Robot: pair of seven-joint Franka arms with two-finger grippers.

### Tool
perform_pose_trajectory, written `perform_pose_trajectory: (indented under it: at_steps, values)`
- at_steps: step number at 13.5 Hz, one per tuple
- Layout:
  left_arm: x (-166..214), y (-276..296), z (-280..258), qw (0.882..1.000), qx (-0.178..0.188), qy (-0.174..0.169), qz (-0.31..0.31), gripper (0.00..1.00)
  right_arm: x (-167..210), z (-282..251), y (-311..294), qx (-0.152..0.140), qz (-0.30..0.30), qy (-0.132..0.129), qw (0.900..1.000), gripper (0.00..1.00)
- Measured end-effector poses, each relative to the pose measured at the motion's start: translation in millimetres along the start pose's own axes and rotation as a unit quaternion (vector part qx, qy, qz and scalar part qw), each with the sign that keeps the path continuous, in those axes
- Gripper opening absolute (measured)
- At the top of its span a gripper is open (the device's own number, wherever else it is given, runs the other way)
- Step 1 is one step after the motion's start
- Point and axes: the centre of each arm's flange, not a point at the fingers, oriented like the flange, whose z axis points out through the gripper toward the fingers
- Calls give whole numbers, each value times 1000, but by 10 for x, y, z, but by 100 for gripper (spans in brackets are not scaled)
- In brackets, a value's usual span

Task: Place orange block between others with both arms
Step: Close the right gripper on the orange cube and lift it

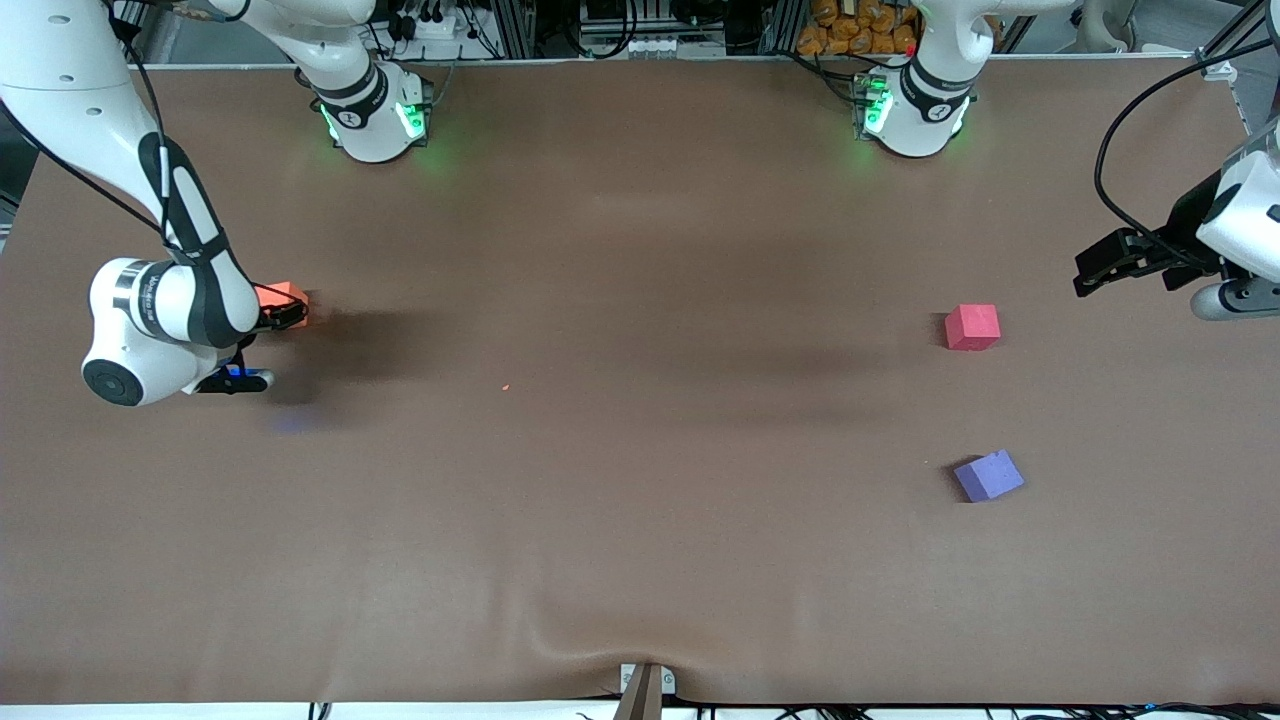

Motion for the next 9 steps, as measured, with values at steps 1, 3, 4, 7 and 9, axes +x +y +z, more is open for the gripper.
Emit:
perform_pose_trajectory:
  at_steps: [1, 3, 4, 7, 9]
  values:
    - [0, 0, 0, 1000, 0, 0, 0, 100, 9, 15, 23, 1, 0, 1, 1000, 100]
    - [0, 0, 0, 1000, 0, 0, 0, 100, 28, 53, 37, 2, 0, -1, 1000, 100]
    - [0, 0, -2, 1000, 0, 0, 0, 100, 37, 72, 36, 2, -1, -2, 1000, 100]
    - [1, 0, -12, 1000, 0, 1, 1, 100, 69, 155, 39, 4, -5, -10, 1000, 100]
    - [1, 0, -25, 1000, 0, 3, 1, 100, 89, 213, 57, 5, -7, -15, 1000, 98]
